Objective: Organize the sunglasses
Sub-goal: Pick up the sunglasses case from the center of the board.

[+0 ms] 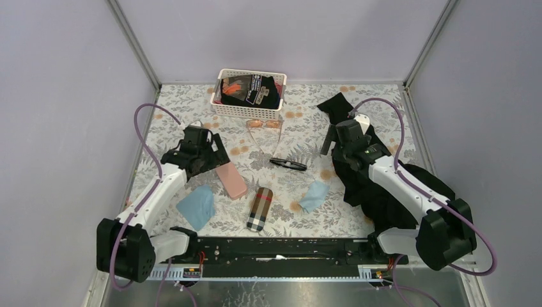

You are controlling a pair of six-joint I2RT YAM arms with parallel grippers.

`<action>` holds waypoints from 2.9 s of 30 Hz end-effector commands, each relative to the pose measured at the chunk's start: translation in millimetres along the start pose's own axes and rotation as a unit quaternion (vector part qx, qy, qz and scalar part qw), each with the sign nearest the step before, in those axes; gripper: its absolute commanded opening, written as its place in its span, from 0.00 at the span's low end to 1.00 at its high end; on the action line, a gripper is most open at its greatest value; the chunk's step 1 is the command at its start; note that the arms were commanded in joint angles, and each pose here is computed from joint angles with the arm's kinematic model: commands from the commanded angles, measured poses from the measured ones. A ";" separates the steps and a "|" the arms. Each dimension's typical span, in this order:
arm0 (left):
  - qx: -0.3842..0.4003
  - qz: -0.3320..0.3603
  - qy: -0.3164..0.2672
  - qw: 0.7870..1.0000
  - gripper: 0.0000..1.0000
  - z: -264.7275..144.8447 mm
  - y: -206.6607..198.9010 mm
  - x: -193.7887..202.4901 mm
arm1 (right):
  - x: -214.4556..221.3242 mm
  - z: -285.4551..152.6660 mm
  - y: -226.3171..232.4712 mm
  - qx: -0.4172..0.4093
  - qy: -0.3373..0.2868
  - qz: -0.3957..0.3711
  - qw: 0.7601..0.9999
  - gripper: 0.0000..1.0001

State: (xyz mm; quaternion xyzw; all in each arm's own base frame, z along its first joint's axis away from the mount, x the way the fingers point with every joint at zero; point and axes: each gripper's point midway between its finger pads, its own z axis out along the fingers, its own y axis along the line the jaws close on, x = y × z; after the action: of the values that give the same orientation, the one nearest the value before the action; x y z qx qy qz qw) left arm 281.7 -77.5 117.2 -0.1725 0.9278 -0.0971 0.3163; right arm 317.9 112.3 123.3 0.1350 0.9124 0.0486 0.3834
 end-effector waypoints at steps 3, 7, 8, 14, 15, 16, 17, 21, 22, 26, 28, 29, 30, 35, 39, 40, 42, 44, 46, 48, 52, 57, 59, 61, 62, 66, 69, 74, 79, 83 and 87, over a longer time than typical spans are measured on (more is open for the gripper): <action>-0.032 -0.019 0.007 0.999 0.99 2.5 3.8 -0.4 | -15.7 -10.7 20.7 -0.062 -0.029 0.001 0.998 1.00; -0.054 -0.032 0.007 0.998 0.99 3.9 4.5 -1.0 | -12.4 -10.1 24.8 -0.074 -0.021 -0.003 0.997 1.00; -0.067 -0.035 0.009 0.997 0.99 4.6 5.7 -1.0 | -11.5 -10.0 25.2 -0.075 -0.019 -0.003 0.997 1.00; -0.118 -0.035 0.014 0.992 0.99 12.4 -8.1 9.7 | -6.7 -16.7 41.2 -0.130 -0.013 -0.012 0.991 1.00; -0.113 -0.036 0.016 0.993 0.99 14.4 -15.2 13.2 | -5.8 -18.0 42.6 -0.137 -0.013 -0.013 0.990 1.00; -0.111 -0.036 0.016 0.993 0.99 15.9 -21.5 15.8 | -4.8 -18.3 42.3 -0.139 -0.014 -0.011 0.990 1.00; -0.114 -0.033 0.015 0.993 0.99 17.4 -25.8 19.1 | -4.2 -18.8 41.5 -0.139 -0.014 -0.011 0.990 1.00; -0.143 -0.037 0.024 0.989 0.99 26.8 -27.2 31.3 | -4.5 -21.3 40.6 -0.138 -0.013 -0.014 0.990 1.00; -0.154 -0.038 0.026 0.987 0.99 29.1 -24.5 34.0 | -4.8 -22.6 41.2 -0.141 -0.014 -0.015 0.990 1.00; -0.193 -0.026 0.049 0.980 0.99 43.2 -13.0 48.6 | -6.5 -27.7 43.1 -0.152 -0.019 -0.016 0.988 1.00; -0.203 -0.022 0.067 0.977 0.98 50.1 -10.4 57.3 | -6.4 -28.1 42.8 -0.152 -0.019 -0.017 0.988 1.00; -0.206 -0.023 0.075 0.975 0.98 52.6 -9.4 62.0 | -6.4 -28.2 43.1 -0.152 -0.019 -0.016 0.988 1.00; -0.210 -0.024 0.080 0.974 0.99 55.0 -8.0 65.7 | -5.9 -28.1 43.3 -0.153 -0.018 -0.017 0.988 1.00; -0.216 -0.027 0.087 0.972 0.96 62.4 -0.9 76.5 | -3.6 -26.9 46.0 -0.161 -0.015 -0.014 0.987 1.00; -0.210 -0.032 0.090 0.973 0.87 66.1 -0.7 81.8 | -2.1 -25.1 48.0 -0.163 -0.010 -0.014 0.986 1.00; -0.209 -0.030 0.091 0.973 0.86 67.3 -0.1 83.2 | -2.9 -25.0 48.8 -0.164 -0.011 -0.014 0.986 1.00; -0.215 -0.025 0.097 0.971 0.85 69.9 2.9 86.9 | -2.1 -24.2 48.5 -0.163 -0.009 -0.012 0.986 1.00; -0.218 -0.025 0.102 0.970 0.85 71.8 4.4 90.4 | -1.6 -24.0 48.0 -0.162 -0.008 -0.013 0.987 1.00; -0.213 -0.026 0.103 0.971 0.84 73.1 3.8 92.2 | -1.1 -24.3 47.5 -0.162 -0.008 -0.012 0.987 1.00; -0.207 -0.026 0.105 0.972 0.82 75.0 2.3 93.7 | -0.3 -24.1 47.2 -0.161 -0.007 -0.012 0.987 1.00; -0.197 -0.021 0.105 0.975 0.78 80.6 -1.0 93.7 | 1.0 -23.9 46.6 -0.160 -0.005 -0.010 0.987 1.00; -0.113 0.003 0.091 0.989 0.61 77.9 -27.7 78.9 | -2.4 -28.9 48.8 -0.166 -0.006 -0.008 0.986 1.00; -0.060 0.017 0.084 0.994 0.54 69.2 -46.3 67.2 | -5.4 -34.6 54.1 -0.177 -0.002 -0.007 0.984 1.00; 0.007 0.026 0.067 0.997 0.46 52.7 -69.3 48.8 | -9.6 -41.9 62.5 -0.195 0.002 0.000 0.981 1.00; 0.045 0.031 0.064 0.996 0.41 43.6 -81.0 41.9 | -9.8 -46.1 69.3 -0.213 0.008 0.004 0.977 1.00; 0.217 0.042 0.033 0.975 0.38 -6.3 -129.9 3.5 | -15.5 -73.8 116.1 -0.342 0.029 0.022 0.939 1.00; 0.325 0.032 0.027 0.945 0.31 -44.9 -152.8 -18.1 | -19.9 -101.7 150.9 -0.462 0.029 0.040 0.886 1.00; 0.420 -0.039 0.059 0.905 0.07 -72.5 -169.9 -29.9 | -17.4 -130.6 179.5 -0.595 0.043 0.092 0.797 1.00; 0.515 -0.093 0.087 0.848 0.00 -92.5 -189.0 -27.1 | -10.3 -152.7 208.6 -0.655 0.058 0.111 0.745 1.00; 0.525 -0.096 0.082 0.842 0.00 -99.0 -191.7 -30.9 | -4.9 -160.9 221.4 -0.680 0.066 0.132 0.718 1.00; 0.535 -0.103 0.085 0.834 0.00 -106.1 -194.5 -33.5 | 1.4 -160.7 233.6 -0.692 0.081 0.141 0.704 1.00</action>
State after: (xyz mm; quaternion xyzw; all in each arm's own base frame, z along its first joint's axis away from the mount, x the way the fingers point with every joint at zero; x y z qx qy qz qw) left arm 295.0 -230.7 231.7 -0.1021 0.7764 -0.5726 0.2426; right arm 261.0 329.5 247.2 -0.0217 0.6764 0.6811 0.2795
